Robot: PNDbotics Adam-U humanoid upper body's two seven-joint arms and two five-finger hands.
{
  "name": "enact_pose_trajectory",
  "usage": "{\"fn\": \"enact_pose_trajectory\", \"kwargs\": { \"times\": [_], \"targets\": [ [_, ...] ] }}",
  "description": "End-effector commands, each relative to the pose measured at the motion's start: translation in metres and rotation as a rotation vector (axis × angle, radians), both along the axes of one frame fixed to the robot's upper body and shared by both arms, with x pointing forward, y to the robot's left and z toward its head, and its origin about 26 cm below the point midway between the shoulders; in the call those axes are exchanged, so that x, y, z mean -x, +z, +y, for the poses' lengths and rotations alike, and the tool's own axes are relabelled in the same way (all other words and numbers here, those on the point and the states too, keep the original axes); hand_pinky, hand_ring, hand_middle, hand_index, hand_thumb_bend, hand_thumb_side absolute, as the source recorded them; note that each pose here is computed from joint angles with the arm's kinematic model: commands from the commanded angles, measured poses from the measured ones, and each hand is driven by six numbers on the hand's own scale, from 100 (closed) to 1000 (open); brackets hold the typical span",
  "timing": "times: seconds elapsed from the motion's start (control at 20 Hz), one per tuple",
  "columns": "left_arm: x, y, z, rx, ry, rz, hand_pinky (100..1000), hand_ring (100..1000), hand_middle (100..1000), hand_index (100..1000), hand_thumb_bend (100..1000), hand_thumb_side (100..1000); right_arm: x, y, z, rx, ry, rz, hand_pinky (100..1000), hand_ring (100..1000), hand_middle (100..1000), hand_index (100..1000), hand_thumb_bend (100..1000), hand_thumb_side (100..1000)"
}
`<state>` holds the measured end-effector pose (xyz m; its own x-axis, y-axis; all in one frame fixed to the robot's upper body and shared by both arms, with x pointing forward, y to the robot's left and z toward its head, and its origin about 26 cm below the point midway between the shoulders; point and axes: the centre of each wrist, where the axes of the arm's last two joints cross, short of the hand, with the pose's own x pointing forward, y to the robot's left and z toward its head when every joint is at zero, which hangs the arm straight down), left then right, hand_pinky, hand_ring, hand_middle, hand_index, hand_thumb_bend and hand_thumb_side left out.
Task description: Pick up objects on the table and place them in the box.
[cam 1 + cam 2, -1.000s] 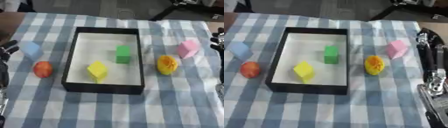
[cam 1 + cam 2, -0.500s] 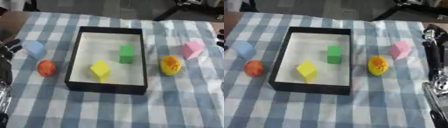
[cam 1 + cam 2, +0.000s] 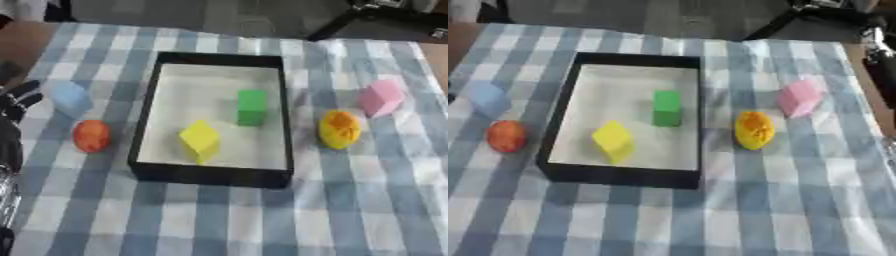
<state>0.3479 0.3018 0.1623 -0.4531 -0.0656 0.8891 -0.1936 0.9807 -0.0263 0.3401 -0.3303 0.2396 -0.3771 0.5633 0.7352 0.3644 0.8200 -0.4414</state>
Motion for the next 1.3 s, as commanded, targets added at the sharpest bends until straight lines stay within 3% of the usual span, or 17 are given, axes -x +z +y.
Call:
{"fn": "enact_pose_trajectory", "kwargs": {
  "times": [0.05,0.55,0.9,1.05,1.3],
  "targets": [
    [0.002,0.008,0.009,-0.033,0.02,-0.019,777,755,801,844,235,815,0.003,0.028,-0.016,0.177,0.009,0.027,852,877,819,872,100,637],
    [0.004,0.01,0.01,-0.044,0.018,-0.023,777,756,801,843,231,817,-0.013,0.062,-0.048,0.6,0.106,0.218,894,891,842,904,100,463],
    [0.004,0.011,0.01,-0.051,0.016,-0.021,777,756,801,841,231,818,-0.012,0.086,-0.053,0.936,0.167,0.388,920,901,861,940,100,347],
    [0.004,0.011,0.01,-0.054,0.015,-0.019,777,756,801,841,230,820,-0.013,0.089,-0.051,1.019,0.193,0.436,926,906,866,936,100,298],
    [0.004,0.01,0.01,-0.06,0.013,-0.013,777,756,802,841,228,823,-0.015,0.093,-0.05,1.062,0.253,0.484,932,913,879,927,118,187]
  ]
}}
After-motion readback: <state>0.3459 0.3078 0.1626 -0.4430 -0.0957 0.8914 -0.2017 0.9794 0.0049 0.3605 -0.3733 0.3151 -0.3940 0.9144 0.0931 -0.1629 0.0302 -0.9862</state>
